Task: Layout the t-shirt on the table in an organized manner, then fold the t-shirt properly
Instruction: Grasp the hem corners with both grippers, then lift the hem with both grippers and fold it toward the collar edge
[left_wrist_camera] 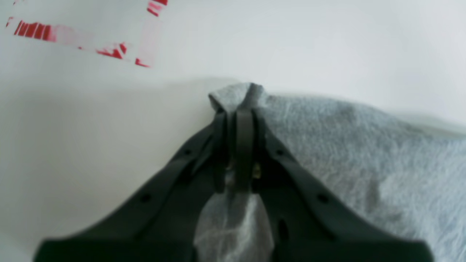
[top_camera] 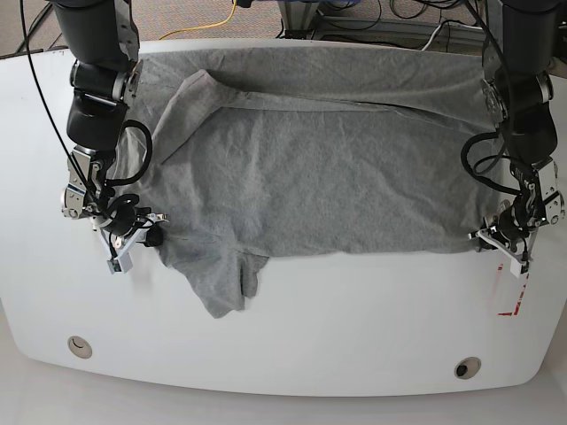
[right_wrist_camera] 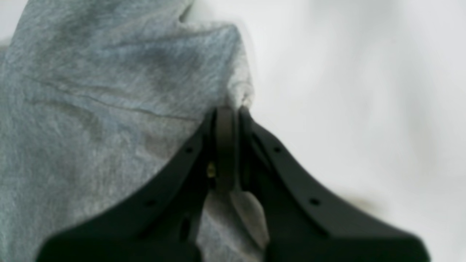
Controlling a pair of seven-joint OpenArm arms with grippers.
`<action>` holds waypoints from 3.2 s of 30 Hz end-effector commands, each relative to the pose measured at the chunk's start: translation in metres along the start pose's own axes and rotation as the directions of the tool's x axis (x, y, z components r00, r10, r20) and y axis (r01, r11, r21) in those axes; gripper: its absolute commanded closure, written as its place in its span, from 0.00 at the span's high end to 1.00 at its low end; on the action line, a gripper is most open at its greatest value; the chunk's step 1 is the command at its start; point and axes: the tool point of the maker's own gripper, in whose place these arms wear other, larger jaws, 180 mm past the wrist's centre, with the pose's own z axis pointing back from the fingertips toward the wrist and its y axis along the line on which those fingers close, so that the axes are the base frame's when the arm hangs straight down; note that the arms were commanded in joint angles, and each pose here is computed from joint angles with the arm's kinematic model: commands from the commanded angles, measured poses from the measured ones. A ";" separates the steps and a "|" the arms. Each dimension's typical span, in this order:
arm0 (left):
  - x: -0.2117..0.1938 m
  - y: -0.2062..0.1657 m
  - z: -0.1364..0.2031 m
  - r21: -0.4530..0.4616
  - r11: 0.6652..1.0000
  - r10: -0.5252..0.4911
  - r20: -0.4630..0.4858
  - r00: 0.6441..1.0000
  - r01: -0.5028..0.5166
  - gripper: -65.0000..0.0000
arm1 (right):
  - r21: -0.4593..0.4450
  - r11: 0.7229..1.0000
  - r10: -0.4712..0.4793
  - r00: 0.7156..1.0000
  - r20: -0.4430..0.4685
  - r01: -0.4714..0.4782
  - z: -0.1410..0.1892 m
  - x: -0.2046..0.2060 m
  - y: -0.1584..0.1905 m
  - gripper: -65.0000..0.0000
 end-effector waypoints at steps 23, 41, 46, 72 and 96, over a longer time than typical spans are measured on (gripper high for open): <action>0.072 -0.053 0.055 -0.065 0.937 -0.340 0.070 0.938 0.344 0.03 | -0.137 0.959 0.252 0.968 0.010 -0.248 0.061 0.062 -0.009 0.00; 0.050 -0.049 0.084 -0.018 0.865 -0.502 -0.015 0.865 0.502 0.03 | -0.230 0.916 0.325 0.944 -0.051 -0.328 0.104 0.044 -0.011 0.00; 0.042 -0.040 0.094 0.013 0.847 -0.531 -0.038 0.847 0.532 0.03 | -0.253 0.909 0.322 0.944 -0.075 -0.331 0.113 0.042 -0.015 0.00; 0.003 -0.018 0.133 0.102 0.805 -0.568 -0.151 0.809 0.584 0.03 | -0.300 0.868 0.360 0.918 -0.168 -0.396 0.152 -0.003 0.010 0.00; -0.040 -0.004 0.151 0.102 0.761 -0.599 -0.266 0.755 0.640 0.03 | -0.357 0.846 0.327 0.914 -0.241 -0.397 0.187 -0.036 0.007 0.00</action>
